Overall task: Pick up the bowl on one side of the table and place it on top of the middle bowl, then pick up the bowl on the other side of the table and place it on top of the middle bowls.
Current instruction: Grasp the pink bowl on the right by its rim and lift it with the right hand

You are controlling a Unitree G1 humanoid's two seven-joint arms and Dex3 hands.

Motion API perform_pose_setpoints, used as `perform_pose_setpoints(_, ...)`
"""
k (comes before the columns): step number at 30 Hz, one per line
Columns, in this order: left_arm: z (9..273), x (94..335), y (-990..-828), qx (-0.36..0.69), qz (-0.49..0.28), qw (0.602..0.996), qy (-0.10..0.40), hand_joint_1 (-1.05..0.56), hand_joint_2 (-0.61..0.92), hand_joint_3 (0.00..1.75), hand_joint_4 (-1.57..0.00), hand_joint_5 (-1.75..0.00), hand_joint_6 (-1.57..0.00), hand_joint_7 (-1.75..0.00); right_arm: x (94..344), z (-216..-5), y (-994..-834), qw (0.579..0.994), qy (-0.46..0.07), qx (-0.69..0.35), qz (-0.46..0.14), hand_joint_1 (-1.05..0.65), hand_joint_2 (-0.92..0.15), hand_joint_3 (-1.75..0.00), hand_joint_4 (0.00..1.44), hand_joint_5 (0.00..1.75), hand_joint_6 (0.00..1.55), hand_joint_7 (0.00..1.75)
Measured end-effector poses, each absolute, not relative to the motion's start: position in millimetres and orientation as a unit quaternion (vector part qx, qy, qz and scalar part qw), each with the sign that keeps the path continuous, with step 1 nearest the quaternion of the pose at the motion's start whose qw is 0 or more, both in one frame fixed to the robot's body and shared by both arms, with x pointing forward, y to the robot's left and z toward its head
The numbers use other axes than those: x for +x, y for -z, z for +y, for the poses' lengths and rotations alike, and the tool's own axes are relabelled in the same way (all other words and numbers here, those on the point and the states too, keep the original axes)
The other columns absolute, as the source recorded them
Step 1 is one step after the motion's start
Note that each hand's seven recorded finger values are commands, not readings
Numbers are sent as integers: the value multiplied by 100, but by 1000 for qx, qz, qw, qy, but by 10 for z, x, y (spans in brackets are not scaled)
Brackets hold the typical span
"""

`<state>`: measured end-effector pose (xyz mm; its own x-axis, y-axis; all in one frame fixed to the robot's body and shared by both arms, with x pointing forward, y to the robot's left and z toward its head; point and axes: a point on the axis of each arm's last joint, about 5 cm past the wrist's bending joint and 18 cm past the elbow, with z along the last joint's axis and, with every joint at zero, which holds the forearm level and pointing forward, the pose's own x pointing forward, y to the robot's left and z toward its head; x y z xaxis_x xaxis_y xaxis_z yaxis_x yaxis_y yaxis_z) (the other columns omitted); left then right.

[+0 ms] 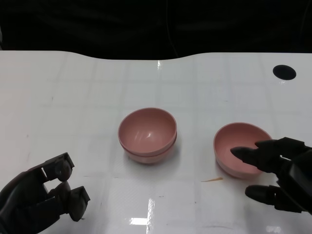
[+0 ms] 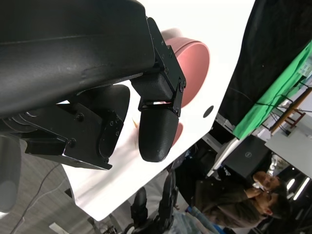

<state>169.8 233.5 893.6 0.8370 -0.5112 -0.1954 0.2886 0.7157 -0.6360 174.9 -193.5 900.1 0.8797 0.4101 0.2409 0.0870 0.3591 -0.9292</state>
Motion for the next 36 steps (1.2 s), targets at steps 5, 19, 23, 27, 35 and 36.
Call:
perform_pose_setpoints(5,2325,1694,-8954,-296,182,912,217,1,82,141,-93,-175,-77,-175,1867,-1835,-8904,777,-134,-584,-193,-84,-92,-9,46,1,48,0)
perform_pose_setpoints(19,2286,1685,-8953,-283,178,922,196,3,88,136,-90,-175,-73,-175,2119,-1714,-8724,756,-156,-613,-169,-81,-92,-10,50,2,50,2)
perform_pose_setpoints(23,2282,1675,-8947,-281,173,925,191,3,87,136,-89,-175,-73,-175,2199,-1712,-8695,751,-152,-619,-170,-80,-92,-11,52,2,51,2)
perform_pose_setpoints(27,2277,1671,-8940,-281,174,925,189,3,86,135,-88,-175,-73,-175,2257,-1724,-8667,749,-147,-624,-170,-80,-92,-11,53,2,51,1)
perform_pose_setpoints(35,2281,1671,-8940,-277,172,927,185,5,86,135,-87,-175,-72,-175,2360,-1733,-8580,745,-150,-630,-160,-79,-92,-12,54,2,52,1)
perform_pose_setpoints(36,2282,1670,-8940,-276,173,928,181,6,86,136,-87,-175,-72,-175,2370,-1736,-8564,745,-151,-631,-158,-78,-92,-12,55,2,53,1)
